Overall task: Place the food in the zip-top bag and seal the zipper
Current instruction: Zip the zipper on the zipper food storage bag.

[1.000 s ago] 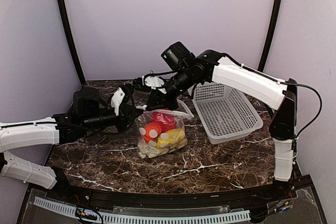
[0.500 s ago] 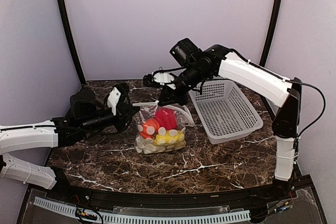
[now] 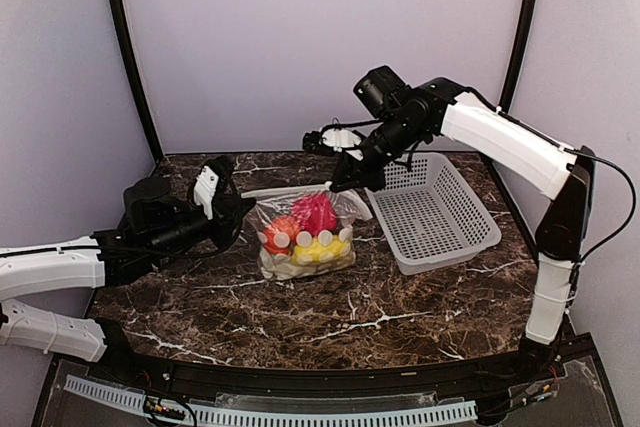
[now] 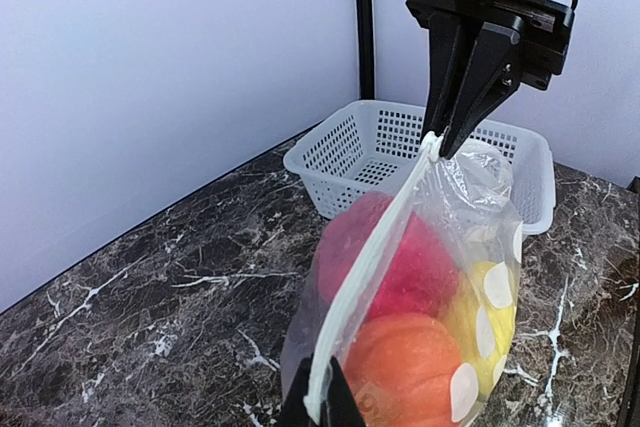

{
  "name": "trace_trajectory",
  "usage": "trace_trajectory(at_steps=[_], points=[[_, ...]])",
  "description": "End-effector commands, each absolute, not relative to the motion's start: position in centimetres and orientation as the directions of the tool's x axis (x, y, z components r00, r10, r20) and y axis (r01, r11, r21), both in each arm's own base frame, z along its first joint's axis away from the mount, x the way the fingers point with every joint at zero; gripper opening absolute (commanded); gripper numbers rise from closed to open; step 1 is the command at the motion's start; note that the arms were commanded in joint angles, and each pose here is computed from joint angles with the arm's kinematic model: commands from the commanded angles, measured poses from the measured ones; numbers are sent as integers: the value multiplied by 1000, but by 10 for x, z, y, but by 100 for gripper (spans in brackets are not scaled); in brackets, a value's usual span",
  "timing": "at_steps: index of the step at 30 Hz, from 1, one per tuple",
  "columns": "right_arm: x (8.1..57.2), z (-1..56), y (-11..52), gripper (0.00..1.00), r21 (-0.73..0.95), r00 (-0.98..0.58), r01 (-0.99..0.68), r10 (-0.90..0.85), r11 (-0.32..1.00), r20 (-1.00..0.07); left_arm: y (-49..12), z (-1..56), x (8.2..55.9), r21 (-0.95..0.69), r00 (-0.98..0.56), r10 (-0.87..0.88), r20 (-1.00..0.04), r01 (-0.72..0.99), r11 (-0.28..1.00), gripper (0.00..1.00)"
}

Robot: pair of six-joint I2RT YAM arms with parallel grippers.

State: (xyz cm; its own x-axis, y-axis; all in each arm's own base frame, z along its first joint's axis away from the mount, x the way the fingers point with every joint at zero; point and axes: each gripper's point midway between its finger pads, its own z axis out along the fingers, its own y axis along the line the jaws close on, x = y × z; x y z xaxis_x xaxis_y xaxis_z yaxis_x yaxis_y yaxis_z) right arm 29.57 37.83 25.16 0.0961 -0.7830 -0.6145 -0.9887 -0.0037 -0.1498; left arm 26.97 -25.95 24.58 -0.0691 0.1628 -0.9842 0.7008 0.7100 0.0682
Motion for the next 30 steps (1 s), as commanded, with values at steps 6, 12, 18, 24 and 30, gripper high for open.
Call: trace_trajectory(at_steps=[6, 12, 18, 24, 30], points=[[320, 245, 308, 0, -176, -22, -977, -870, 124, -492, -225, 242, 287, 72, -81, 144, -986, 572, 817, 1], [321, 241, 292, 0, -173, -38, -976, -884, 133, -465, -222, 239, 288, 73, -85, 145, -986, 563, 823, 1], [323, 238, 275, 0, -176, -52, -974, -893, 144, -446, -223, 237, 289, 75, -86, 149, -985, 564, 823, 1], [316, 238, 267, 0, -157, -33, -981, -895, 114, -445, -225, 234, 289, 72, -90, 150, -985, 572, 817, 1], [303, 230, 265, 2, -101, -38, -991, -898, 92, -439, -225, 233, 290, 70, -95, 151, -984, 569, 819, 1]])
